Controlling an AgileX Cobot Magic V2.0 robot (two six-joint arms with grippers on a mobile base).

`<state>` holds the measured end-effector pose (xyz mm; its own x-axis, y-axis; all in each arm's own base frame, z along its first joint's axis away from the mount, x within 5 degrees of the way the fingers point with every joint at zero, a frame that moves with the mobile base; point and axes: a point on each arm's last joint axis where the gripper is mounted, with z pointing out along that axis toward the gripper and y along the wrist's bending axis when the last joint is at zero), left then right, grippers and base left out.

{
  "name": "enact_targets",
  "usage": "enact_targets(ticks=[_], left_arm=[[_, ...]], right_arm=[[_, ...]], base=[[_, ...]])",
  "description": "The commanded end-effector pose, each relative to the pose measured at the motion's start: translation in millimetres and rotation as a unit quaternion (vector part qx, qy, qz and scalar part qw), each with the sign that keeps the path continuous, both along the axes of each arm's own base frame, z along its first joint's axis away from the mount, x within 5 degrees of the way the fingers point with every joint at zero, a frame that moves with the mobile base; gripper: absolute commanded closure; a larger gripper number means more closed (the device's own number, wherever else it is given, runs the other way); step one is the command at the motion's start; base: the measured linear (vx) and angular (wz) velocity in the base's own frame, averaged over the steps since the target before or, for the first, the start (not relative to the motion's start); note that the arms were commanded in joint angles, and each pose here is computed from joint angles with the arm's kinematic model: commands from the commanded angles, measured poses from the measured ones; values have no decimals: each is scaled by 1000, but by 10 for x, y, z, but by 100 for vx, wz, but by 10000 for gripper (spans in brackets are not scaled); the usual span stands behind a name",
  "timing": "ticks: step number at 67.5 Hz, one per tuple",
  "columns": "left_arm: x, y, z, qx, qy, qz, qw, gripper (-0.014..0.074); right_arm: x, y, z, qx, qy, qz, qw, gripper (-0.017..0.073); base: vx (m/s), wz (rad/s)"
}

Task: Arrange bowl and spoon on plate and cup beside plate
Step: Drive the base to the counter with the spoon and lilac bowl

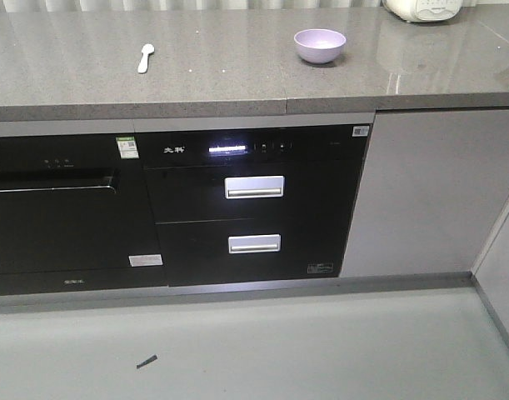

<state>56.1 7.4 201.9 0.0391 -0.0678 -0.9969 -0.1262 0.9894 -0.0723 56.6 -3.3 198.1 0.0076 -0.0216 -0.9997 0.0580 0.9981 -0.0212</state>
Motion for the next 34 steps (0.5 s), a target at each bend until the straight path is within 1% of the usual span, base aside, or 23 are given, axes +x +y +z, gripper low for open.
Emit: enact_targets(ticks=[1, 34], left_arm=[[-26, -8, 135, -3, -52, -3, 999, 600], [-26, -8, 135, -3, -52, -3, 999, 600]], right_arm=[[-6, -3, 66, -7, -36, -3, 999, 562], [-6, -3, 66, -7, -36, -3, 999, 562]], base=[[23, 4], [25, 2]])
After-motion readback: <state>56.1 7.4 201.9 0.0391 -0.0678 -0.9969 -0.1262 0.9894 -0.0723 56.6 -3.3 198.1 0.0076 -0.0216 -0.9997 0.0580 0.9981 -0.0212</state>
